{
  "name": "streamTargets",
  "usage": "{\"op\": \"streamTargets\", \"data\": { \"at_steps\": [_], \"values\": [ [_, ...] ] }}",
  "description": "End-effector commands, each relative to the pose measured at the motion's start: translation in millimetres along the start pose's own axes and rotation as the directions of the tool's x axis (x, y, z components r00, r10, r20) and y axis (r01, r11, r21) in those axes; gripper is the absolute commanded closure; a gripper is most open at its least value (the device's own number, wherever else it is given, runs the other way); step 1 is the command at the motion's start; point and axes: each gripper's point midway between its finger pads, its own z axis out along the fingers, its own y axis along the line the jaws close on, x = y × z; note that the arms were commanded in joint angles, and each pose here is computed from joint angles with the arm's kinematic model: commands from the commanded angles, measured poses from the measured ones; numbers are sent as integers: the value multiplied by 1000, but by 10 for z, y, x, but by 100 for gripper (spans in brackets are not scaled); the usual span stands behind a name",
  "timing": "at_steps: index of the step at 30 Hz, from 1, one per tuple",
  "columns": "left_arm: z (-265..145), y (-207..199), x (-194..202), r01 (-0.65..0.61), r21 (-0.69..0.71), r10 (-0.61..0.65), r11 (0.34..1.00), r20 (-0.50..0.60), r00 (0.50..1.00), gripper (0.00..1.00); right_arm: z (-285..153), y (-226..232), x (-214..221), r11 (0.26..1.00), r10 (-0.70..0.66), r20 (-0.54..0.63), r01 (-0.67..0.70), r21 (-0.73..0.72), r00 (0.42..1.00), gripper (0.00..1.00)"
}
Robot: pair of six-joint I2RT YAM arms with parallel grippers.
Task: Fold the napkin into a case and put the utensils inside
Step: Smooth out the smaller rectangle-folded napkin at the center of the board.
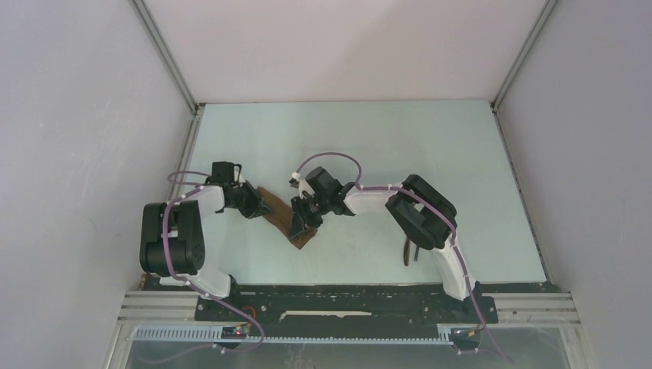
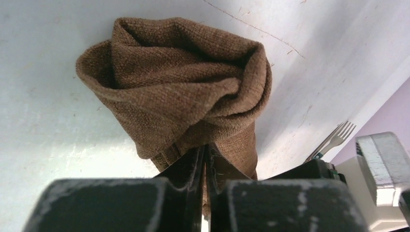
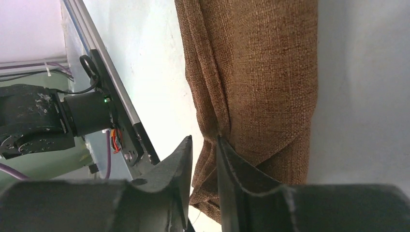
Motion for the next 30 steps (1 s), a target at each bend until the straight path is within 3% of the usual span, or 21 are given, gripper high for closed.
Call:
{"op": "streamTargets", "data": {
  "at_steps": [1,4,6,7,10,13,18,23,26,30],
  "values": [
    [-220,-149,-272,-81,5,80,997,95,992,88,24,5,4,998,-59,19,59,21,998,70],
    [-506,-449,-331,-131,74,120,989,138,983,73,8,3,-40,999,-51,31,51,16,998,76],
    [-678,-502,-388,-148,49,137,988,185,973,66,-3,5,-70,999,-49,42,48,19,998,77],
    [-727,-488,-394,-147,31,138,989,197,971,67,-6,7,-79,999,-49,45,49,17,998,78],
    [-713,-407,-373,-124,0,122,992,193,974,85,-19,35,-118,999,-53,57,52,9,997,80],
    [-568,-329,-336,-95,-7,95,995,153,984,93,-28,59,-151,998,-59,56,58,9,997,82],
    [-324,-218,-348,-57,-23,59,998,108,992,100,-46,112,-208,997,-71,67,71,8,995,85],
    [-194,61,-444,-33,-154,54,987,132,990,100,-17,158,-192,997,-80,50,79,12,996,87],
    [-202,308,-472,-24,-295,69,955,142,987,100,-19,245,-189,994,-105,34,104,18,994,82],
    [-242,433,-488,-14,-365,74,931,151,986,100,-194,582,-401,992,-112,100,117,-49,989,63]
  ]
}}
